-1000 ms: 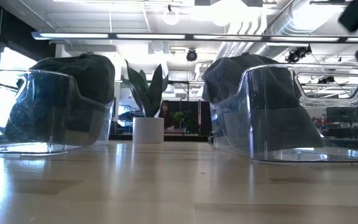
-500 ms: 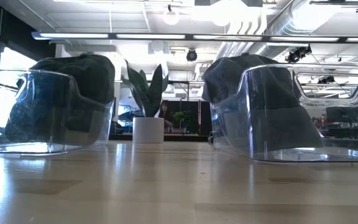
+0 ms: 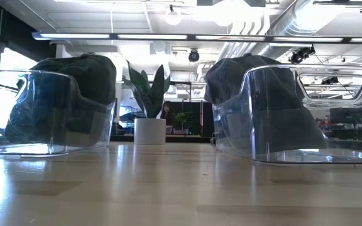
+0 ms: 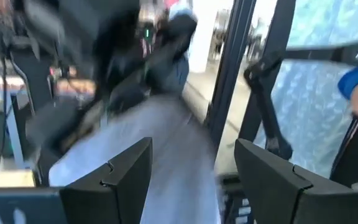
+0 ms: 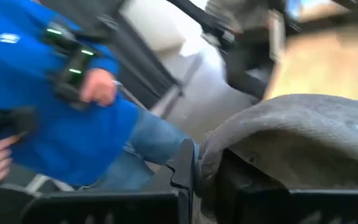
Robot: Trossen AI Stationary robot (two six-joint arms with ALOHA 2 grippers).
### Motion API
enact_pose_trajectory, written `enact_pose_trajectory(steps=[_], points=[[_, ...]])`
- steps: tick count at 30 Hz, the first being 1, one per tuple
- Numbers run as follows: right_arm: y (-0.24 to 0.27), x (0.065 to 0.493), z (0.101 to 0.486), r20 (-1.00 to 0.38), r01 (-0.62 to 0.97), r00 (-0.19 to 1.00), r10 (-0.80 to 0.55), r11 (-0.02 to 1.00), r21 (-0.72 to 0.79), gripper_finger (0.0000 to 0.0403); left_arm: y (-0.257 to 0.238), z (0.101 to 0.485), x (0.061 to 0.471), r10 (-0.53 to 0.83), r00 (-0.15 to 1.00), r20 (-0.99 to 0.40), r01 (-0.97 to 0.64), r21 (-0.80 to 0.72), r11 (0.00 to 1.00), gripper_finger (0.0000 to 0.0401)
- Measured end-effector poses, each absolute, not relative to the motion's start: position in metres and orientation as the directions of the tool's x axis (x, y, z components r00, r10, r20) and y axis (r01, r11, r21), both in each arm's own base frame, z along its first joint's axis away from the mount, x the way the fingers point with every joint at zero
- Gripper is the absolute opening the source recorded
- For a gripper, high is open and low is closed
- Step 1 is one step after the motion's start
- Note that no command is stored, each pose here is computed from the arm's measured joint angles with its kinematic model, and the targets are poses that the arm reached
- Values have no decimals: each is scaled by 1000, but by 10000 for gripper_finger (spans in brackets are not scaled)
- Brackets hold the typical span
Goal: Pick & Place hat
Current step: Put the gray cap into the right transparent bin
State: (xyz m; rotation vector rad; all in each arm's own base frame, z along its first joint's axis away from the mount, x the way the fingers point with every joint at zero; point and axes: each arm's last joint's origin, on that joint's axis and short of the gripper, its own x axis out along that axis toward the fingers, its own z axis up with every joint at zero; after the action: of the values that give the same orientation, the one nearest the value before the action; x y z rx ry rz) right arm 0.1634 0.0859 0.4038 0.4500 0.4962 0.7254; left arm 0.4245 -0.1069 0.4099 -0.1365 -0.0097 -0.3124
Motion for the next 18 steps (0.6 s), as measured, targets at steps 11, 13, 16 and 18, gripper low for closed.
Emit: enact_pose_trajectory(steps=[11, 13, 16, 18], points=[[91, 163, 431, 0, -673, 533, 846, 424, 606, 34, -108, 407, 449, -342, 939, 39, 338, -289, 896, 223], [91, 163, 435, 33, -684, 531, 846, 406, 606, 24, -107, 397, 456, -392, 919, 29, 376, -357, 855, 223], [93, 165, 441, 94, -722, 506, 858, 361, 590, 20, -106, 388, 462, -487, 874, 13, 437, -461, 772, 223], [94, 168, 445, 135, -743, 485, 864, 326, 584, 26, -106, 381, 467, -550, 835, 12, 476, -516, 712, 223]])
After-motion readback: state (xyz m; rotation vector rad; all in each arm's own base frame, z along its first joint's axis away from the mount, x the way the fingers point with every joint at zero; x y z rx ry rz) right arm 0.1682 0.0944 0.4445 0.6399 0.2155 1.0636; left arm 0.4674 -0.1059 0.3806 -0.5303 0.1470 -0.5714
